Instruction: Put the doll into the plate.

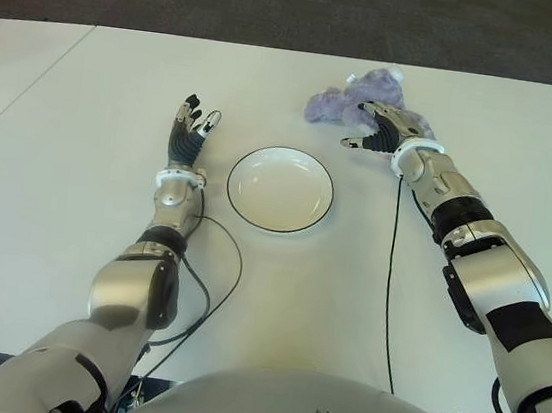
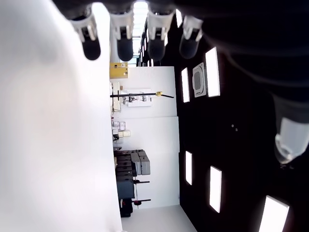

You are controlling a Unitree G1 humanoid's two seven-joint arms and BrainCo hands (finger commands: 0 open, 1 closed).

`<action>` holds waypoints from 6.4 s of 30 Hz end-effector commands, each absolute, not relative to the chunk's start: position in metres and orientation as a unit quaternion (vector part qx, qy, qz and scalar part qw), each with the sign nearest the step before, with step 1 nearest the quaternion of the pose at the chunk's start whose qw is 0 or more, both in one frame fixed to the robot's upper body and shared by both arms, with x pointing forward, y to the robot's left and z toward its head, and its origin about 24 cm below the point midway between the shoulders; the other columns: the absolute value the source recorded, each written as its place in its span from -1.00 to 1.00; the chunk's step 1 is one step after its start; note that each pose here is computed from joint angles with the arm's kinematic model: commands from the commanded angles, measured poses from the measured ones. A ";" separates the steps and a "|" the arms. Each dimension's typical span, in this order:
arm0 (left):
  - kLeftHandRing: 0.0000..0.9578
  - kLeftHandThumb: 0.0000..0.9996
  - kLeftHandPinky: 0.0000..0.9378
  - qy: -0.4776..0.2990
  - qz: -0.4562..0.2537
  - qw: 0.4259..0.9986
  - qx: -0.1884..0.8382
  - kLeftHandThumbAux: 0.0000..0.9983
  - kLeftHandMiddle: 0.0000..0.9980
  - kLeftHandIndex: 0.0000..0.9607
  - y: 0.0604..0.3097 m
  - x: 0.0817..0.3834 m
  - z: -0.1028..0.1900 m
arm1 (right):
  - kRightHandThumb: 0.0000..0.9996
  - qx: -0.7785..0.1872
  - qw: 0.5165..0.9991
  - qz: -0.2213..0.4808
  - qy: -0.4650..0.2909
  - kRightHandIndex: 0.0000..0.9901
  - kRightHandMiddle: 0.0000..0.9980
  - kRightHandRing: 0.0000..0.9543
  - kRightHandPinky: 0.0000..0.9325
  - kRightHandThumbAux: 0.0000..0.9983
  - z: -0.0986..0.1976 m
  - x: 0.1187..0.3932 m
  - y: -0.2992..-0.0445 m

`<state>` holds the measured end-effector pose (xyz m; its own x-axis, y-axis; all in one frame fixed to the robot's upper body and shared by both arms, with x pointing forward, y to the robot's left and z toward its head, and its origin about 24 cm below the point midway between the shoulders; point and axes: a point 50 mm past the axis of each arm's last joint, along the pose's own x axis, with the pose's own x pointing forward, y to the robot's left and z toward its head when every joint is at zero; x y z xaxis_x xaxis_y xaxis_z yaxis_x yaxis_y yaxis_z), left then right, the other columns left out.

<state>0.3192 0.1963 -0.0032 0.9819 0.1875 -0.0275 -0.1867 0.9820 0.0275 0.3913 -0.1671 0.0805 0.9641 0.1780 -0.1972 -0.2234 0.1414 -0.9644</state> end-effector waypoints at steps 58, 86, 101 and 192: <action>-0.83 -1.00 -0.83 0.244 0.097 0.965 0.002 0.07 -0.84 -0.97 0.179 0.242 -0.095 | -0.42 -0.709 0.678 -0.009 -0.193 -0.79 -1.00 -1.00 -0.91 -0.17 0.156 0.304 -0.169; -0.81 -1.00 -0.83 0.245 0.097 0.965 0.002 0.03 -0.81 -0.97 0.180 0.243 -0.094 | -0.42 -0.708 0.701 -0.019 -0.081 -0.78 -1.00 -1.00 -1.00 -0.08 0.123 0.372 -0.218; -0.82 -1.00 -0.82 0.246 0.097 0.964 0.011 0.04 -0.83 -0.96 0.182 0.243 -0.094 | -0.52 -0.711 0.702 -0.038 -0.004 -0.88 -1.00 -1.00 -1.00 -0.05 0.105 0.389 -0.233; -0.81 -1.00 -0.85 0.246 0.090 0.965 -0.007 0.01 -0.80 -0.97 0.177 0.243 -0.095 | -0.16 -0.566 0.820 -0.072 0.042 -0.84 -1.00 -1.00 -1.00 0.23 0.051 0.373 -0.206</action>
